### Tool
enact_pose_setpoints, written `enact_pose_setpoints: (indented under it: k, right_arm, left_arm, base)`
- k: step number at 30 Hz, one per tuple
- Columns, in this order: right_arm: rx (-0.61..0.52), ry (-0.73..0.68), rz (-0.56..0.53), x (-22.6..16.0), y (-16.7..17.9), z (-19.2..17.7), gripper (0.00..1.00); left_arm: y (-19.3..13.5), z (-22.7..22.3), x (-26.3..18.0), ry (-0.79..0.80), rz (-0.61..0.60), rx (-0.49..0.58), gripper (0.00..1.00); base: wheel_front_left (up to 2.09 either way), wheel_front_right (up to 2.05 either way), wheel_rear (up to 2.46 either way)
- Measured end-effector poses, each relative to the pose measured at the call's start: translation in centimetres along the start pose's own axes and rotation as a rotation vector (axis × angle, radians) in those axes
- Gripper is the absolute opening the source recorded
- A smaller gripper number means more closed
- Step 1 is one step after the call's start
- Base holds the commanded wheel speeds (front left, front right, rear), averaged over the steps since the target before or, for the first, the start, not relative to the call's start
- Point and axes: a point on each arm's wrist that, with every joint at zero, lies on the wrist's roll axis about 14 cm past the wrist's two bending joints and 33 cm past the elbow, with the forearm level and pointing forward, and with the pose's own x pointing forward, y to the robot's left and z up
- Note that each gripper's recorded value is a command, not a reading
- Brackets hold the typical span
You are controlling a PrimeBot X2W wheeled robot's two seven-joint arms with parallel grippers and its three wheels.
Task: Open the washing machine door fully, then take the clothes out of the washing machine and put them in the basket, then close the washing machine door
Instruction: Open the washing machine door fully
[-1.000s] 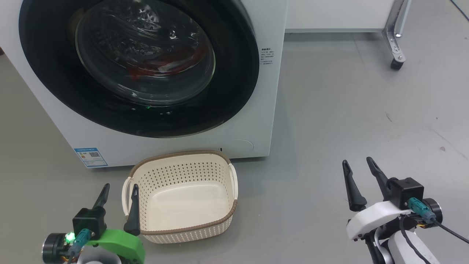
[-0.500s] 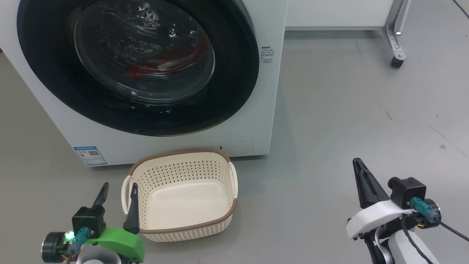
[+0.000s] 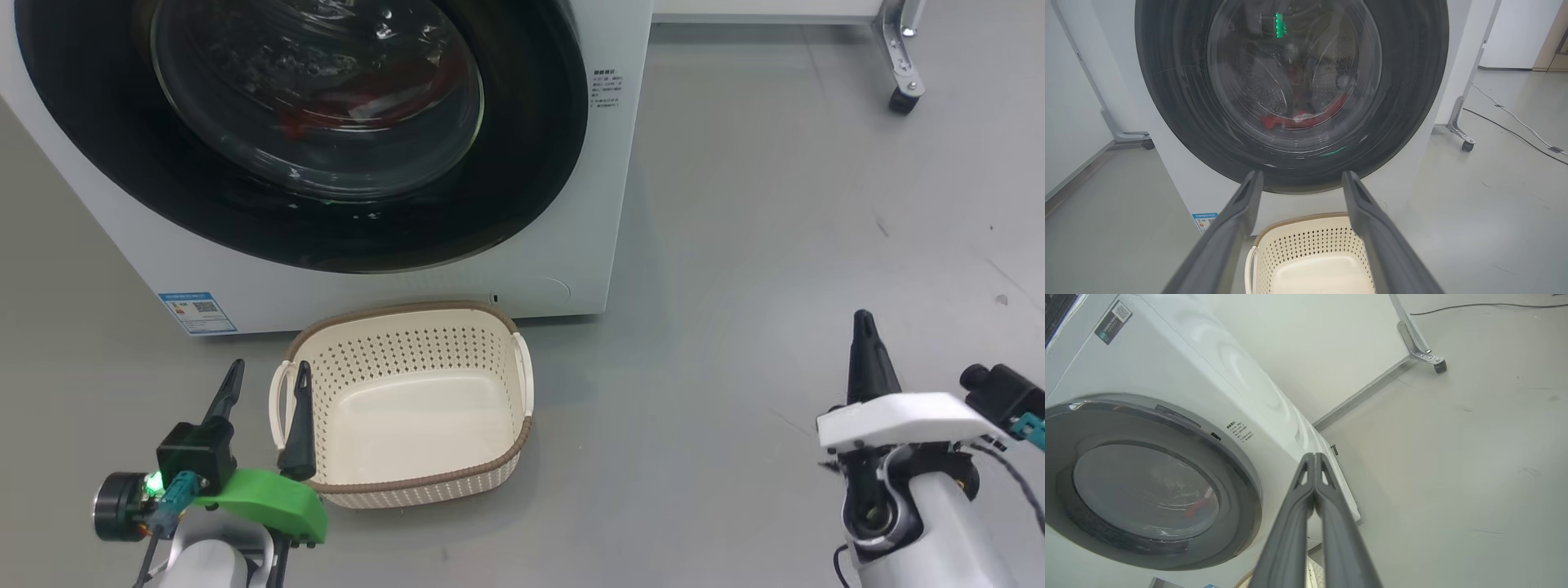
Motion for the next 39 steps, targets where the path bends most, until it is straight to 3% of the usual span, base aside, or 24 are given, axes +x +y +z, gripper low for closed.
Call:
enact_pose_setpoints:
  k: [11, 17, 32, 39]
  right_arm:
    - [0.492, 0.012, 0.045, 6.0, 2.5, 1.9, 0.0]
    - [0.648, 0.046, 0.109, 9.3, 4.5, 2.4, 0.0]
    - [0.739, 0.226, 0.231, 16.4, 9.1, -0.3, 0.0]
    - [0.729, 0.33, 0.261, 18.6, 11.0, -1.9, 0.0]
  left_arm:
    - [-0.1, 0.2, 2.2, -0.014, -0.012, 0.008, 1.0]
    - [0.4, 0.3, 3.3, -0.023, -0.001, 0.01, 1.0]
    - [1.8, -1.0, 5.5, 0.001, 0.022, 0.003, 1.0]
    - [2.0, -1.4, 6.3, 0.005, 0.023, -0.002, 1.0]
  base:
    - [0.0, 0.0, 0.0]
    - [0.0, 0.0, 0.0]
    - [0.0, 0.0, 0.0]
    - [0.0, 0.0, 0.0]
